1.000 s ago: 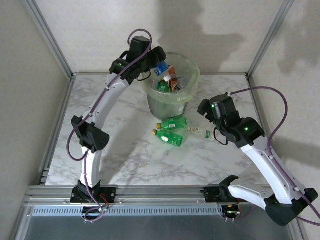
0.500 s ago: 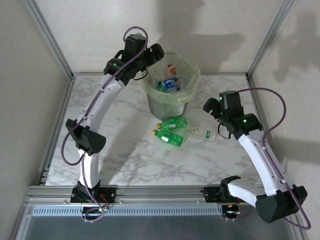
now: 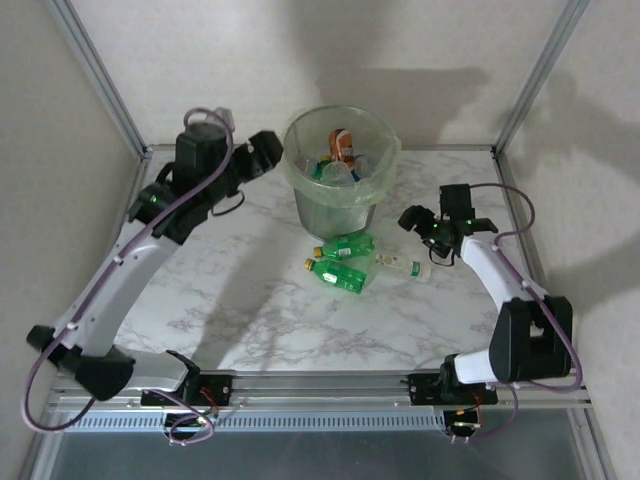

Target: Put the plastic bottles in the bin

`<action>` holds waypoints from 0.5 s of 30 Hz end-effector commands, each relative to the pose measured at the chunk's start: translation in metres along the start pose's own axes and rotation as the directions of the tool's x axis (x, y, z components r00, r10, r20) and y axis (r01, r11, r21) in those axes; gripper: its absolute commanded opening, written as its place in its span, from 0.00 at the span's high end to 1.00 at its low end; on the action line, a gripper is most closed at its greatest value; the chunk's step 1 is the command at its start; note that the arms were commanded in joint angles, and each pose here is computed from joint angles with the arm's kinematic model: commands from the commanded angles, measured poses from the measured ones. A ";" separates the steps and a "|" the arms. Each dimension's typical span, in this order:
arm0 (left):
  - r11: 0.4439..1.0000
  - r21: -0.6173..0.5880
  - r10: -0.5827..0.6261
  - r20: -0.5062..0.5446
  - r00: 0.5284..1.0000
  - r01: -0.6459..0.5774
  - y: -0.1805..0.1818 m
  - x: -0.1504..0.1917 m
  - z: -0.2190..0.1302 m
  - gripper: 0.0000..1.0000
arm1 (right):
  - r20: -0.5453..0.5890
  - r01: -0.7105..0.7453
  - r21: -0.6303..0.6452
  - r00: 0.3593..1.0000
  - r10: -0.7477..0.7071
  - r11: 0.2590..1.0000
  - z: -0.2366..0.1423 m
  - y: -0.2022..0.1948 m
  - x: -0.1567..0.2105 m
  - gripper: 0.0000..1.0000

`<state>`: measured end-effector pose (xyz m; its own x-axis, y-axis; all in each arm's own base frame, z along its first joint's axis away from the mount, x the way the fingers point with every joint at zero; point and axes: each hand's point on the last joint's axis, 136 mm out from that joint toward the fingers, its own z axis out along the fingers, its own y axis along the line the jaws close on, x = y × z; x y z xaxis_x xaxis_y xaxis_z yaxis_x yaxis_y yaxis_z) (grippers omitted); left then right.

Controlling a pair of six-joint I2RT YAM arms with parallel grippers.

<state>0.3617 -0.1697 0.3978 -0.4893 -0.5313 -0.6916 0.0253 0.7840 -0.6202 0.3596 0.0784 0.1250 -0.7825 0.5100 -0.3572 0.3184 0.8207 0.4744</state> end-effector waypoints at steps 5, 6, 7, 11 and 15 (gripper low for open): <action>0.994 -0.079 -0.077 -0.018 0.997 0.075 0.048 0.034 -0.018 0.18 | -0.077 0.014 -0.064 0.997 -0.019 0.998 0.035 0.003 0.014 0.16; 0.994 -0.085 -0.077 -0.024 0.997 0.075 0.051 0.036 -0.019 0.18 | -0.082 0.009 -0.062 0.997 -0.014 0.998 0.037 0.000 0.017 0.17; 0.993 -0.086 -0.081 -0.023 0.996 0.078 0.052 0.037 -0.022 0.18 | -0.092 0.005 -0.060 0.996 -0.010 0.998 0.039 -0.001 0.022 0.18; 0.992 -0.086 -0.092 -0.018 0.996 0.090 0.057 0.041 -0.025 0.18 | -0.121 0.031 -0.042 0.992 -0.036 0.999 0.043 -0.001 0.038 0.19; 0.993 -0.072 -0.101 -0.048 0.994 0.097 0.055 0.047 -0.019 0.19 | -0.138 0.051 -0.034 0.989 -0.055 0.998 0.040 0.000 0.054 0.19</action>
<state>0.3223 -0.1465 0.3406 -0.5337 -0.5746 -0.6205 -0.0777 0.7640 -0.6406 0.3484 0.1121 0.0762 -0.8583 0.4368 -0.2692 0.2685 0.8294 0.4898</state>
